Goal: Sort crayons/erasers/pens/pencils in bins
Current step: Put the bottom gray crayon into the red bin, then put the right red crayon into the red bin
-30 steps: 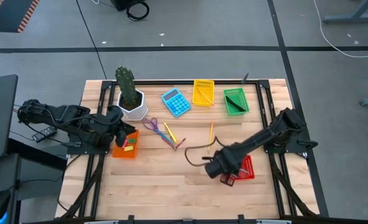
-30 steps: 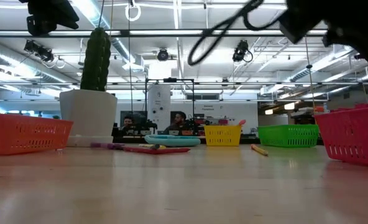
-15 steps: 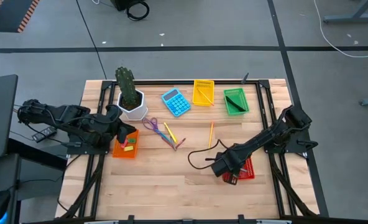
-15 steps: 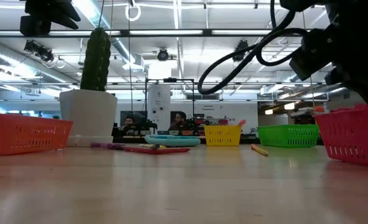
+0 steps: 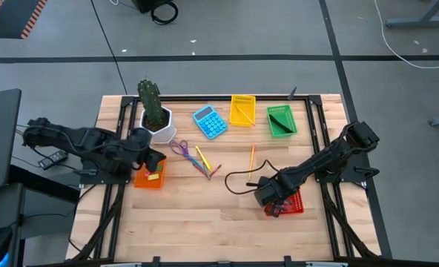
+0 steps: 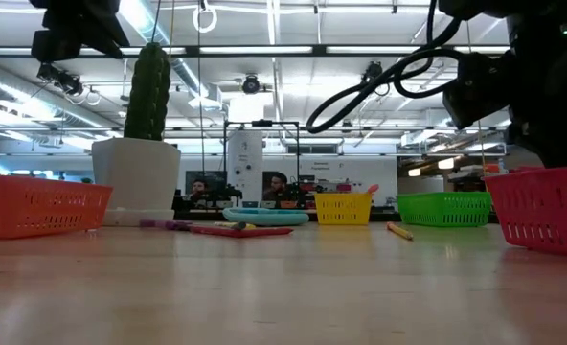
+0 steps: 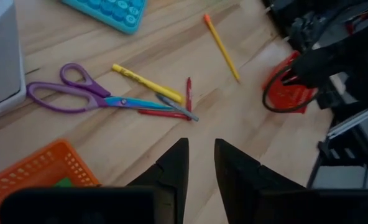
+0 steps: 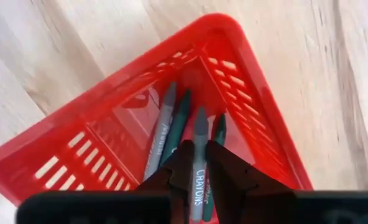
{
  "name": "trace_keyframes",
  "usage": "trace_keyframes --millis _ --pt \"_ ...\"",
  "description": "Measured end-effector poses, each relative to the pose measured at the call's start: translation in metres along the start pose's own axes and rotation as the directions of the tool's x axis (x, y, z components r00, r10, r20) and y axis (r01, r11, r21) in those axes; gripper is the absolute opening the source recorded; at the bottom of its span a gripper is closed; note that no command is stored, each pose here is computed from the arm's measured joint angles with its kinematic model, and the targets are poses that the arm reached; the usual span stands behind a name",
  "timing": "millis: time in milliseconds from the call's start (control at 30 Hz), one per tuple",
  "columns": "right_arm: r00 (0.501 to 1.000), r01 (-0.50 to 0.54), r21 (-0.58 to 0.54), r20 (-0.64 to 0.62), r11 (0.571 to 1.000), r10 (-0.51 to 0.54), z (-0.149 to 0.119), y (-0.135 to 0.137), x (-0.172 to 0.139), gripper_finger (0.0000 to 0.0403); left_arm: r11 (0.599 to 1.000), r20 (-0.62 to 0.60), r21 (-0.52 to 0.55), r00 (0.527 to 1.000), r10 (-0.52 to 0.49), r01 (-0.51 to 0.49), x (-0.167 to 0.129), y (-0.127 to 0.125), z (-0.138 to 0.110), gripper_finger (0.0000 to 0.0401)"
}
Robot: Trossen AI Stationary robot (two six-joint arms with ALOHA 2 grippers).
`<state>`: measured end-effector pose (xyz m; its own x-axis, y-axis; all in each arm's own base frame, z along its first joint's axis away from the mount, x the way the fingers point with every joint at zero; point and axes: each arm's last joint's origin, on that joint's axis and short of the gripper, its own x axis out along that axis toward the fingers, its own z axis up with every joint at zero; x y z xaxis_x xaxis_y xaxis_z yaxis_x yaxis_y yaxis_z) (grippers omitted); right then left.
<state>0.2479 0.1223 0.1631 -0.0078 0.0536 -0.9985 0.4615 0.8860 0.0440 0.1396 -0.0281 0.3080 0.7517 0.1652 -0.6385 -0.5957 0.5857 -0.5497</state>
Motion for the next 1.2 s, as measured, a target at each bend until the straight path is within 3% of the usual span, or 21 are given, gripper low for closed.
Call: trace_keyframes --millis 400,700,833,1000,1100,1200 --pt "1.000 0.008 -0.025 -0.016 1.000 -0.008 -0.003 -0.003 -0.004 0.0135 0.998 -0.045 0.003 0.997 0.061 -0.060 0.012 -0.002 -0.004 0.0090" --pt "0.983 -0.142 -0.006 0.117 0.990 0.142 -0.017 -0.017 -0.058 0.0140 0.987 -0.100 0.001 0.982 0.162 -0.163 0.010 0.008 -0.009 0.0085" --pt "0.945 -0.219 0.037 0.257 0.975 0.202 -0.017 -0.026 -0.080 0.0140 0.986 -0.101 -0.001 0.981 0.168 -0.169 0.011 0.008 -0.010 0.0084" --pt "0.873 -0.335 0.047 0.390 0.941 0.292 0.005 -0.029 -0.091 0.0140 0.982 -0.109 -0.008 0.976 0.189 -0.191 0.015 0.008 -0.011 0.0091" --pt "0.826 -0.371 -0.017 0.450 0.928 0.339 0.025 -0.025 -0.094 0.0140 0.979 -0.114 -0.007 0.973 0.200 -0.202 0.017 0.007 -0.011 0.0093" --pt "0.780 -0.342 -0.155 0.504 0.927 0.372 0.046 -0.015 -0.105 0.0140 0.977 -0.118 -0.008 0.970 0.212 -0.214 0.020 0.006 -0.012 0.0093"
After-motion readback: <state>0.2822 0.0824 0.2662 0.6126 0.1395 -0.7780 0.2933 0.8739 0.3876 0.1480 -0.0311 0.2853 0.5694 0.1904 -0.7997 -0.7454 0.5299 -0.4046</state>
